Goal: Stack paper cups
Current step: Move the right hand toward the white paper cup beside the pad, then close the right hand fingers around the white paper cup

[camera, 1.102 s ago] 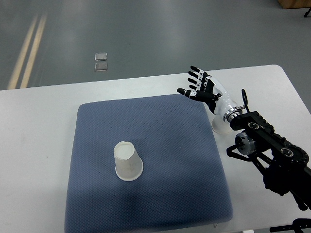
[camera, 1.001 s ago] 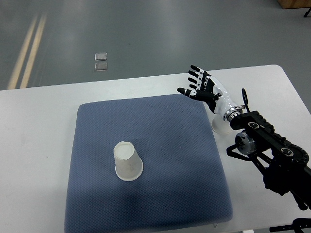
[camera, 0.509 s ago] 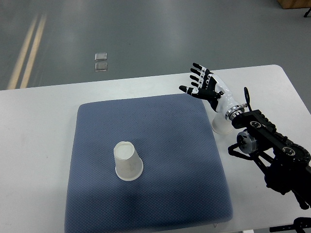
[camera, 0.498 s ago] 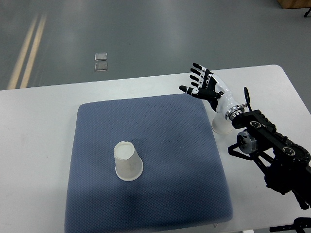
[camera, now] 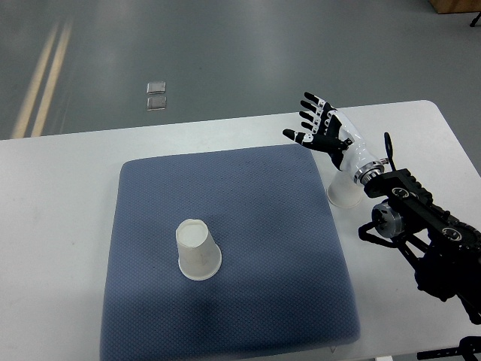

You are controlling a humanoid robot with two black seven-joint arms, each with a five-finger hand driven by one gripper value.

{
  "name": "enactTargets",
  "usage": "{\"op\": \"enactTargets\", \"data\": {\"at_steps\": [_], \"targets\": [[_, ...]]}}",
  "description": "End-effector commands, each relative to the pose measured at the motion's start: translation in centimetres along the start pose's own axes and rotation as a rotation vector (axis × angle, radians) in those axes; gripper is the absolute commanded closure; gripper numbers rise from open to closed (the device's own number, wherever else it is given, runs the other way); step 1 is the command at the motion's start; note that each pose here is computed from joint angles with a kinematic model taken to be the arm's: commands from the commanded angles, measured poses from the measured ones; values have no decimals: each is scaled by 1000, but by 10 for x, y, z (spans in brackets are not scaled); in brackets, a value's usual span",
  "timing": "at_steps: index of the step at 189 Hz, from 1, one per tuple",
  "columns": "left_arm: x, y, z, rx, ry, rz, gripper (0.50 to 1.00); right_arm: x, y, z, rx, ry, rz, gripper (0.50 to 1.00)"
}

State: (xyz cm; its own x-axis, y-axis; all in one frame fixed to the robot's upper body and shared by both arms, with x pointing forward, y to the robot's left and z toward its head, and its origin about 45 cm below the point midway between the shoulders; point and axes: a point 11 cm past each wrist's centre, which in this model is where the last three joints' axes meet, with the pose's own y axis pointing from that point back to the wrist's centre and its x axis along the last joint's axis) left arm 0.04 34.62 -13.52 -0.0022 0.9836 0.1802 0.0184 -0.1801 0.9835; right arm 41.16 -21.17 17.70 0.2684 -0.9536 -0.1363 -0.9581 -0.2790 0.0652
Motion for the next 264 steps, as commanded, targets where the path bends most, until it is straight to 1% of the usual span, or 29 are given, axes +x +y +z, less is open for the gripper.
{"op": "enactTargets", "data": {"at_steps": [1, 33, 74, 114, 134, 166, 195, 231, 264], "targets": [[0, 0, 0, 0, 0, -1, 500, 10, 1, -5, 5, 21, 10, 560], [0, 0, 0, 0, 0, 1, 500, 25, 0, -19, 29, 64, 22, 560], [0, 0, 0, 0, 0, 1, 500, 52, 9, -33, 54, 165, 20, 560], [0, 0, 0, 0, 0, 1, 500, 74, 29, -51, 83, 494, -172, 562], [0, 0, 0, 0, 0, 1, 500, 74, 33, -62, 94, 664, -283, 562], [0, 0, 0, 0, 0, 1, 500, 87, 44, -73, 37, 871, -385, 562], [0, 0, 0, 0, 0, 1, 500, 84, 49, -56, -27, 1004, -463, 562], [0, 0, 0, 0, 0, 1, 500, 80, 50, -38, -73, 1149, -541, 562], [0, 0, 0, 0, 0, 1, 500, 81, 45, -28, -98, 1218, -554, 562]]}}
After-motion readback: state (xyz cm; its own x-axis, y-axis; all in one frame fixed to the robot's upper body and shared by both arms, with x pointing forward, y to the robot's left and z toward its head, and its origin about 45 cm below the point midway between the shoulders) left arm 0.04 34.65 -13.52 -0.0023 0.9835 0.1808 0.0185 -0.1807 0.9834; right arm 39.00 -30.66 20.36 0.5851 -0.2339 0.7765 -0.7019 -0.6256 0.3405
